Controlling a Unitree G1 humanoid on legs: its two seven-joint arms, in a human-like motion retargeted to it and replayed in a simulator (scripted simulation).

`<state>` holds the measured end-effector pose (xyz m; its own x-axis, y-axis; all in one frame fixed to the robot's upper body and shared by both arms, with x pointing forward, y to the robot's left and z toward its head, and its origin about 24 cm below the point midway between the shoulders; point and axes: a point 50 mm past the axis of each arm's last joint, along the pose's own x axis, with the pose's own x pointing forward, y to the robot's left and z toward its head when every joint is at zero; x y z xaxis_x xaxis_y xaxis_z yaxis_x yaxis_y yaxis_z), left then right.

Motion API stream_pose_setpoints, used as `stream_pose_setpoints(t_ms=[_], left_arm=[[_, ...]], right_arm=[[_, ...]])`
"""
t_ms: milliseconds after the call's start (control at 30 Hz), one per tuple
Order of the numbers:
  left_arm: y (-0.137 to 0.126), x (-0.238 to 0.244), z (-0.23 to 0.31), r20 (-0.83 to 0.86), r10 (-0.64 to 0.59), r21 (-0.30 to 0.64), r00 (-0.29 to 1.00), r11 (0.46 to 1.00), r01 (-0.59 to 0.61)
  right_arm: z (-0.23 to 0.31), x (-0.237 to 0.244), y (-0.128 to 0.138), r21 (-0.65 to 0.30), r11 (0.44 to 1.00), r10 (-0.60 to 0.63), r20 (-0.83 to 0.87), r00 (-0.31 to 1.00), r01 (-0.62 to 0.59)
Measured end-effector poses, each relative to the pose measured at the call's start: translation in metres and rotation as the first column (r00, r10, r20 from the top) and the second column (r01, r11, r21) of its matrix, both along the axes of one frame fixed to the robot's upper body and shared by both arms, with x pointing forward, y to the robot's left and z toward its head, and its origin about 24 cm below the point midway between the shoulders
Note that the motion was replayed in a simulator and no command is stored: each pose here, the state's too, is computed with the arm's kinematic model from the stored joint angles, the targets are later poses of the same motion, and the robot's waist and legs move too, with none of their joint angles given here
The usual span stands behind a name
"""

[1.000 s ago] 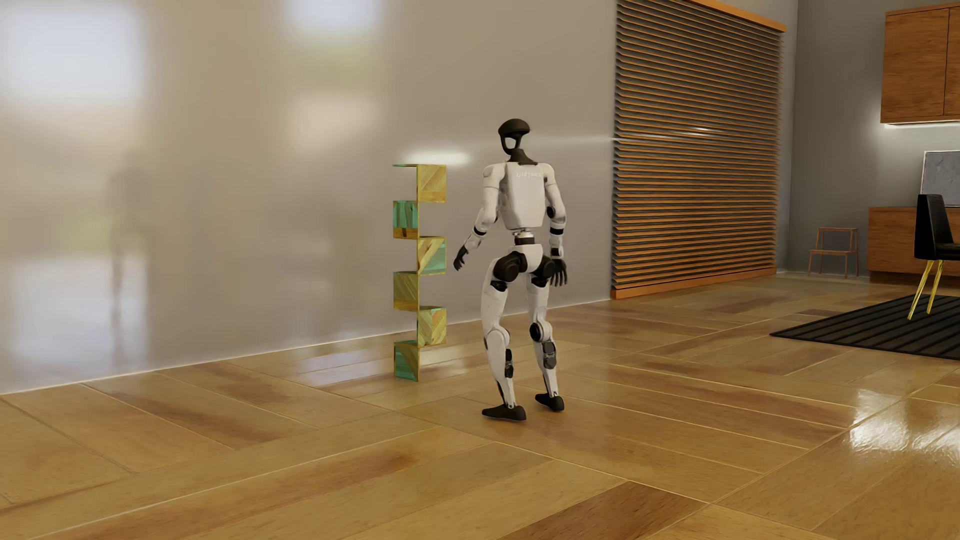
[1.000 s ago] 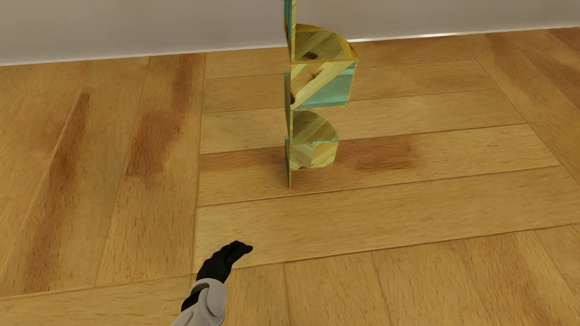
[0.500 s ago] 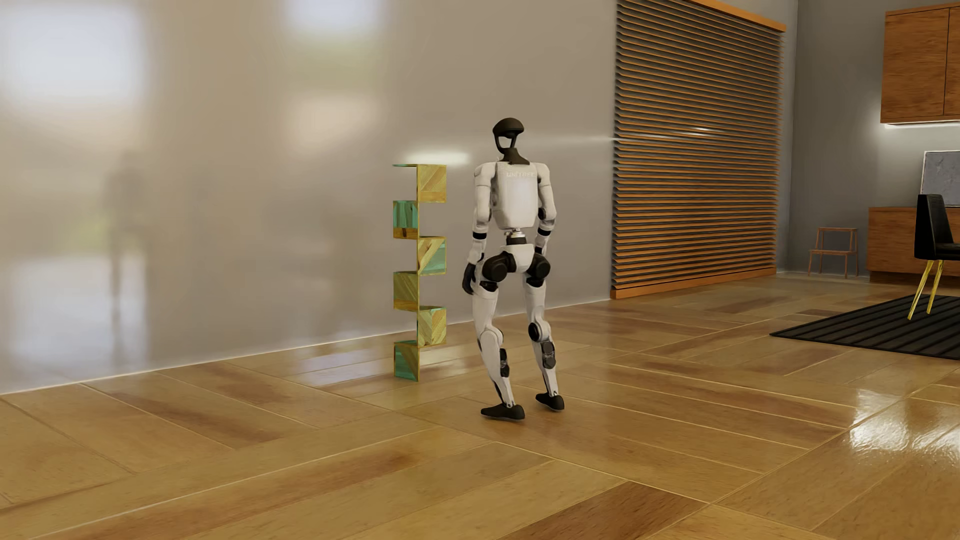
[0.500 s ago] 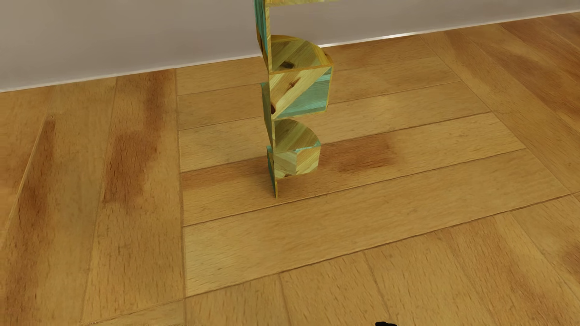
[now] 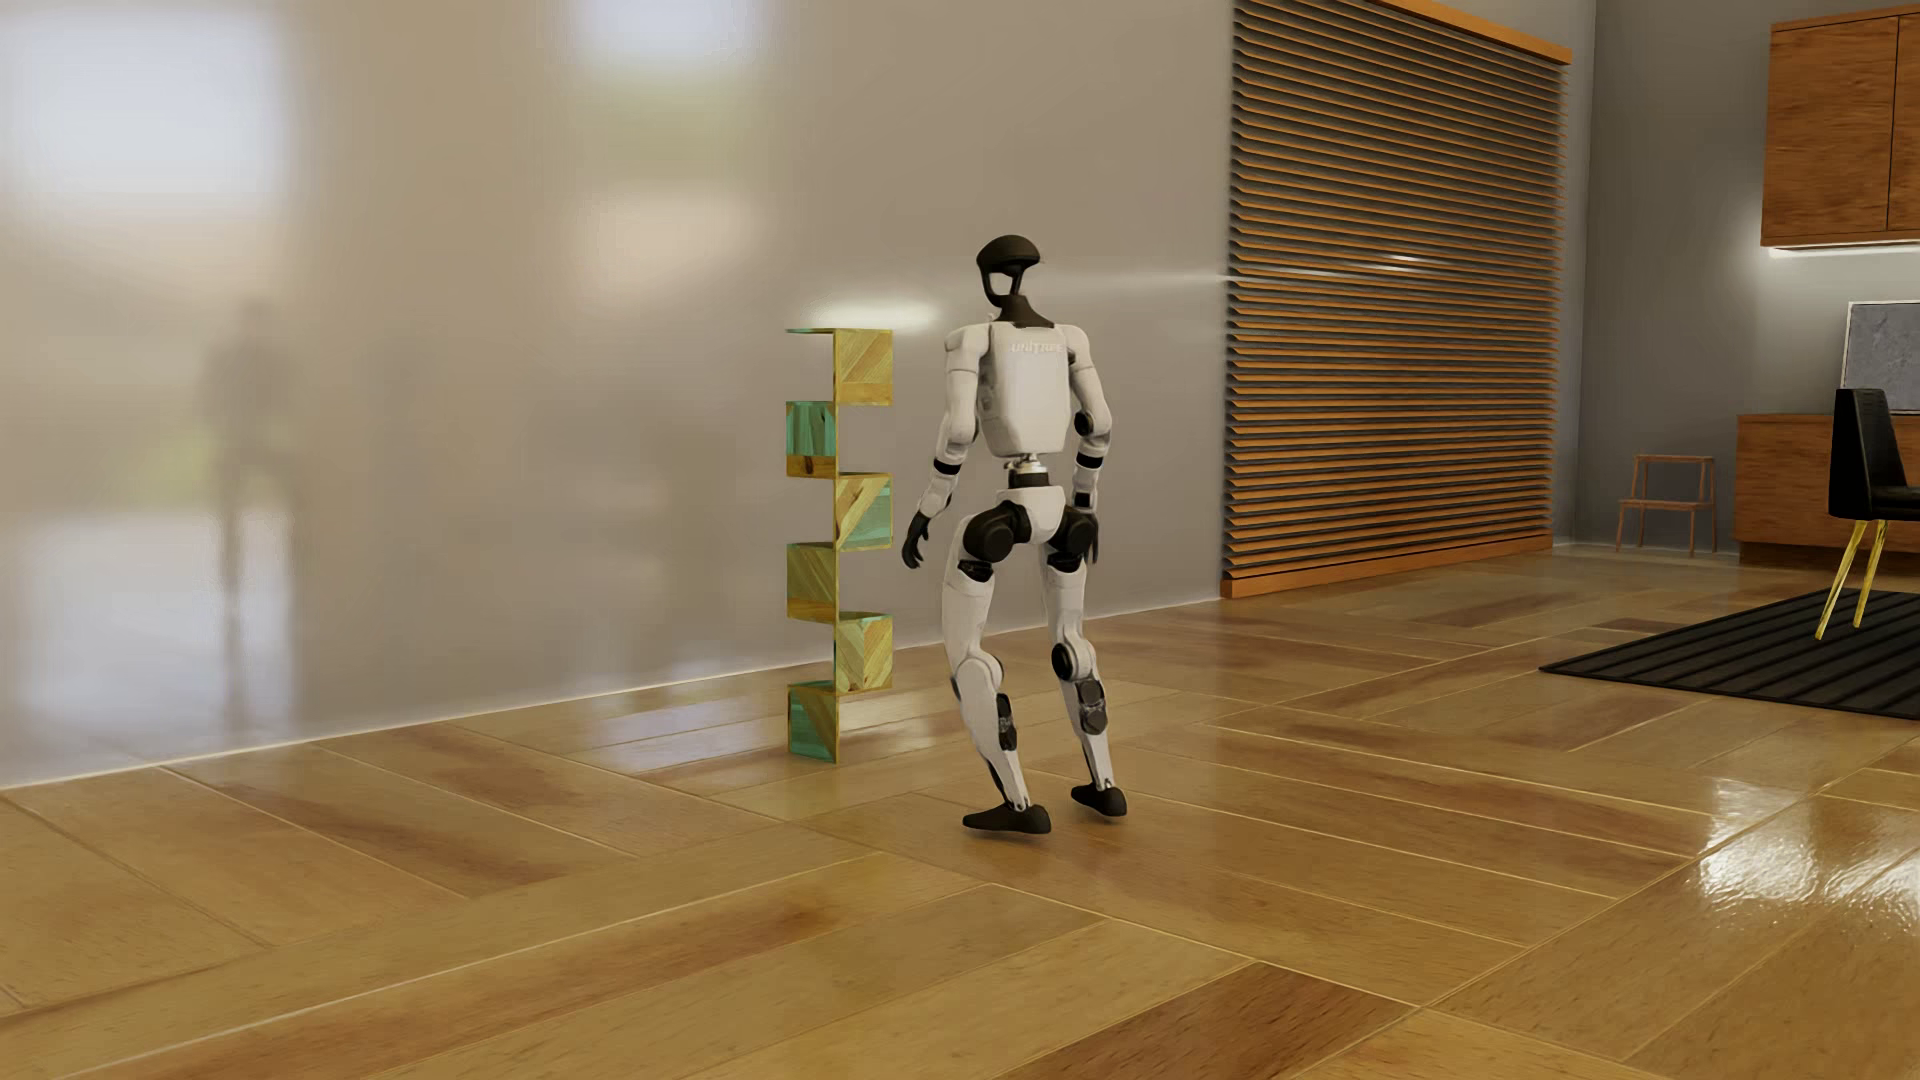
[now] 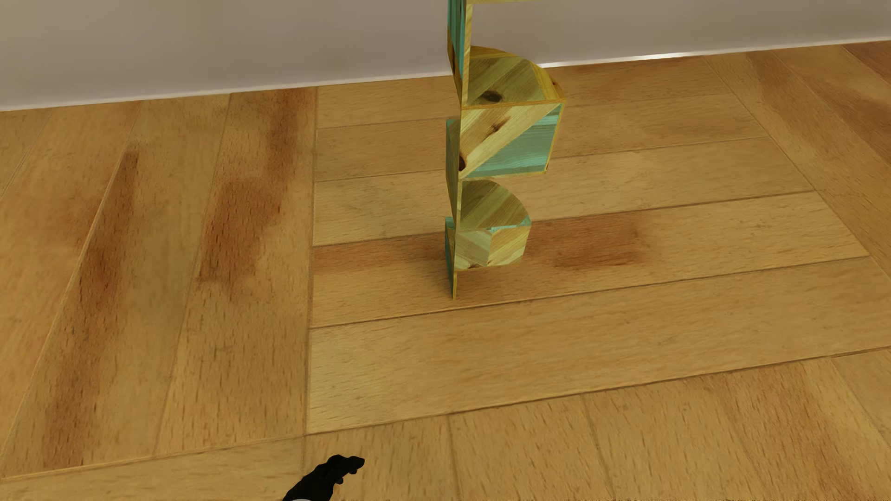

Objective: Walk towards the shelves

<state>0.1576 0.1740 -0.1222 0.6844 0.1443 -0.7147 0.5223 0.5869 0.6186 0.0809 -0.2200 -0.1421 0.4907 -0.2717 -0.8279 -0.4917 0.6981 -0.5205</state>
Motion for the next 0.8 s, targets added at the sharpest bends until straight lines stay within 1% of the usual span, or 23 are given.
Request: stream_pose_setpoints(t_ms=[133, 200, 267, 367, 433, 500, 600, 667, 733, 800], left_arm=[[0.015, -0.038, -0.02, -0.173, 0.067, 0.06, 0.983, 0.997, -0.057], [0.021, -0.06, -0.029, -0.289, 0.075, 0.086, 0.954, 0.995, -0.052], [0.024, -0.076, -0.035, -0.38, 0.064, 0.097, 0.923, 0.995, -0.03], [0.026, -0.084, -0.038, -0.416, 0.059, 0.103, 0.907, 0.995, -0.017], [0.023, -0.077, -0.037, -0.408, 0.022, 0.093, 0.913, 0.995, 0.018], [0.017, -0.061, -0.033, -0.359, -0.019, 0.084, 0.933, 0.995, 0.053], [0.003, -0.032, -0.026, -0.278, -0.033, 0.083, 0.96, 0.995, 0.058], [-0.01, -0.009, -0.018, -0.22, -0.067, 0.051, 0.973, 0.995, 0.08], [-0.023, 0.012, -0.006, -0.107, -0.095, 0.012, 0.99, 0.995, 0.097], [-0.033, 0.027, 0.006, 0.01, -0.114, -0.024, 0.993, 0.993, 0.114]], right_arm=[[0.0, 0.001, 0.005, 0.016, 1.0, 0.025, 0.004, 1.0, -0.025], [0.0, 0.002, 0.006, 0.012, 1.0, 0.02, 0.013, 1.0, -0.02], [0.002, 0.002, 0.005, 0.013, 0.999, 0.047, 0.015, 0.999, -0.047], [0.001, 0.004, 0.007, 0.02, 0.997, 0.079, 0.01, 0.997, -0.08], [0.001, 0.008, 0.01, 0.024, 0.996, 0.086, 0.008, 0.996, -0.086], [-0.001, 0.019, 0.015, 0.029, 0.996, 0.086, 0.0, 0.996, -0.086], [-0.003, 0.036, 0.022, 0.019, 0.997, 0.071, -0.014, 0.997, -0.071], [0.001, 0.051, 0.033, 0.036, 0.992, 0.119, 0.034, 0.992, -0.12], [0.009, 0.064, 0.044, 0.066, 0.983, 0.161, 0.123, 0.979, -0.17], [0.017, 0.072, 0.049, 0.094, 0.98, 0.153, 0.207, 0.966, -0.175]])
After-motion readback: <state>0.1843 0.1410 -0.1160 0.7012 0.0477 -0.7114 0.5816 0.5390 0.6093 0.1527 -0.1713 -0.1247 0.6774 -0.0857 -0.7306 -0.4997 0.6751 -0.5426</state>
